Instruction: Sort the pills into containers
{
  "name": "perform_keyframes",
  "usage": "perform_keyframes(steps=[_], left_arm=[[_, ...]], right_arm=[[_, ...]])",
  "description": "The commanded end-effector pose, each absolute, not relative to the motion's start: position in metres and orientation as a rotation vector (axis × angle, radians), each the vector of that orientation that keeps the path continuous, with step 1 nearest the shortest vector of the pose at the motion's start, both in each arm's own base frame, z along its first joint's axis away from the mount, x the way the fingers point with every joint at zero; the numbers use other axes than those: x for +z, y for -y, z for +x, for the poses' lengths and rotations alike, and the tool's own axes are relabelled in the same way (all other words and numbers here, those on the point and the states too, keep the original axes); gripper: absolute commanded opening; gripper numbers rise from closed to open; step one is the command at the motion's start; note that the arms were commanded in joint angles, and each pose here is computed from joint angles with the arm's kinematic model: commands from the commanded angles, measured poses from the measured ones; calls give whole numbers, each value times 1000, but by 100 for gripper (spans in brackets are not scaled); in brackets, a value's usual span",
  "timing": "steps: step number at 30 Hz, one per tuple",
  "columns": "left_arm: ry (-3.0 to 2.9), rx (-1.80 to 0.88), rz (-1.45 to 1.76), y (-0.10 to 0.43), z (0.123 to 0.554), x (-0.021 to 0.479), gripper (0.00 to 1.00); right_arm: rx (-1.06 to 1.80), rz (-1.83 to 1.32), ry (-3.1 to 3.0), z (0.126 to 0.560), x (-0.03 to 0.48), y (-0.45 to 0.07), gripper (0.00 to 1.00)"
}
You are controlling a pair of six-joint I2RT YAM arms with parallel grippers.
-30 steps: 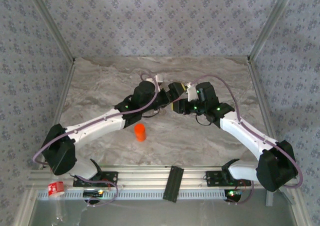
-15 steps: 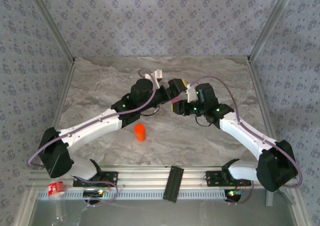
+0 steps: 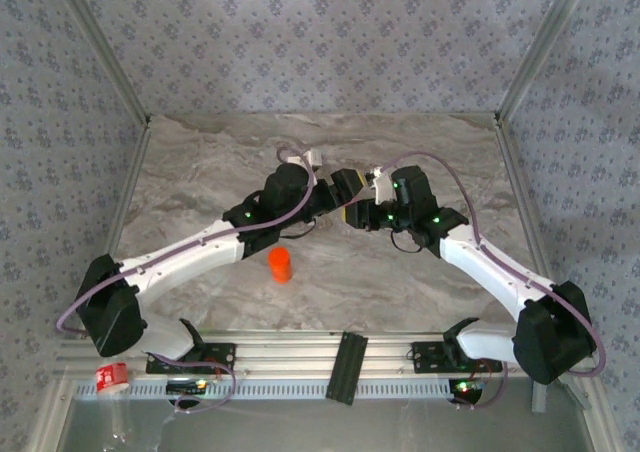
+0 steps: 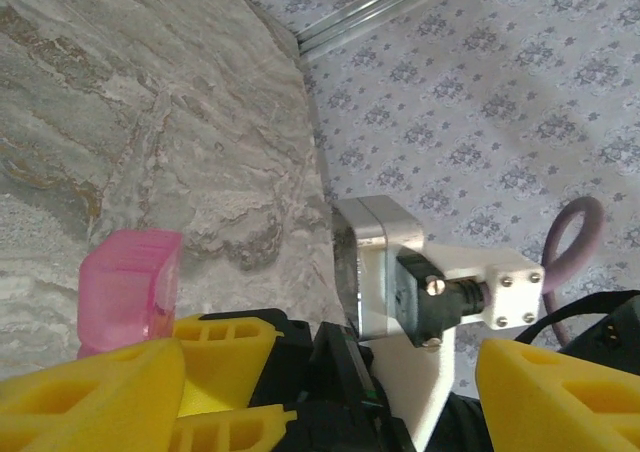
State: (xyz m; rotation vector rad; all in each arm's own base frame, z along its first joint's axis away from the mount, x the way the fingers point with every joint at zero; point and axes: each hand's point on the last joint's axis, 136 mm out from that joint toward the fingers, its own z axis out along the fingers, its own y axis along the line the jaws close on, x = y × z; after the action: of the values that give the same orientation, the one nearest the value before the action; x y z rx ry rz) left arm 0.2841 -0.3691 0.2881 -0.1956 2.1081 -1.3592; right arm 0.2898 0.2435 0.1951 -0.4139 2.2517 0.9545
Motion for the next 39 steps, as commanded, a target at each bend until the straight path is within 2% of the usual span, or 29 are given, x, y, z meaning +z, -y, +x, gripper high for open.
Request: perform_keyframes(steps=[1,28,39], left_arm=[[-2120,-1351,-223,368,288,282,77],[-2161,-1306,-255,371,296,262,76],[-2133,-1357,-234,383,300,276,76]], right_arm=[[986,-416,-2219,288,204,-244,21],[978,-408,-2214,287,205,-241,20],[982,-407,-2223,286,200,-241,20]])
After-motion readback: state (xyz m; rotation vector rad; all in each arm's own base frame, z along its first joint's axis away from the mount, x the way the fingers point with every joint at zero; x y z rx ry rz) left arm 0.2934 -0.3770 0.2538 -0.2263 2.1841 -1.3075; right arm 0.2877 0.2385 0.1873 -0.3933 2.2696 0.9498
